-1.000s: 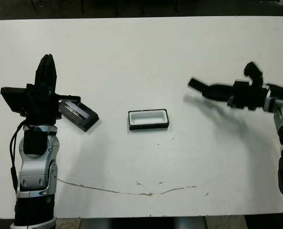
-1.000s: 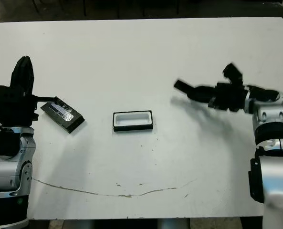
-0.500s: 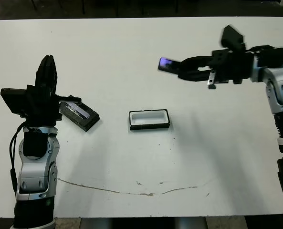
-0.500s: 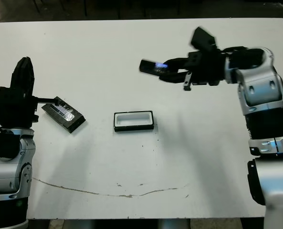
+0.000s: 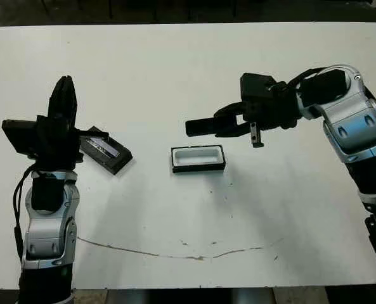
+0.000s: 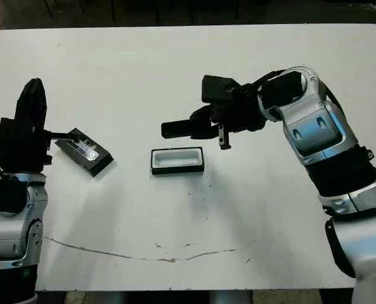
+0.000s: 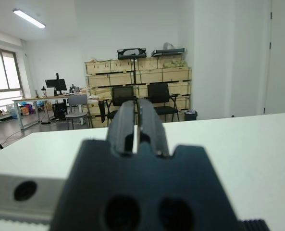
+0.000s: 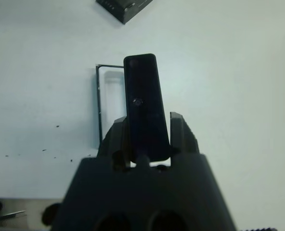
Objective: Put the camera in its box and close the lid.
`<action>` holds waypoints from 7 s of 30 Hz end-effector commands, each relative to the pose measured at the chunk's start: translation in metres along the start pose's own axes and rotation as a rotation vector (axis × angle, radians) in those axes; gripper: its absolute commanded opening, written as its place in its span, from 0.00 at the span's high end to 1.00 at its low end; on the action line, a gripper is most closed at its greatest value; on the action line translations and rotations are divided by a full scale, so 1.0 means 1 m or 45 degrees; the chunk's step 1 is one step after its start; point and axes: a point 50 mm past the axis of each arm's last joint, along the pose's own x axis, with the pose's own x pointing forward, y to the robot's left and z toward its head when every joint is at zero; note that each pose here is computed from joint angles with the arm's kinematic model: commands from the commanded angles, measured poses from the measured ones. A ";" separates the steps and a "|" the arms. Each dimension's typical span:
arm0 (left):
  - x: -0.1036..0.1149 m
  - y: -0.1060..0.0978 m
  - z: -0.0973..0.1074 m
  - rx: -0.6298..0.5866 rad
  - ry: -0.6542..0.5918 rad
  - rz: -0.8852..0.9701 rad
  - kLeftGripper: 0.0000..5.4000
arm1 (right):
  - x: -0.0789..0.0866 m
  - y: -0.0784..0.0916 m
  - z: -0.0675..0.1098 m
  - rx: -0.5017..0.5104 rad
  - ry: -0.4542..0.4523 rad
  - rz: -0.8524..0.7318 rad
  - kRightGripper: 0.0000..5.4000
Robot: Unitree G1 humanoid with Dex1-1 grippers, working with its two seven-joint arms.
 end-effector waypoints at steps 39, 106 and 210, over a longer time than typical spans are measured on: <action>-0.003 -0.003 -0.008 0.006 0.059 0.001 1.00 | 0.040 0.015 -0.011 0.003 0.127 0.165 0.87; -0.004 -0.002 -0.009 0.001 0.064 0.011 1.00 | -0.032 -0.023 0.002 0.134 -0.351 -0.404 0.00; 0.025 0.049 -0.083 0.691 1.474 -1.539 1.00 | -0.051 0.023 -0.043 0.304 -0.397 -1.017 1.00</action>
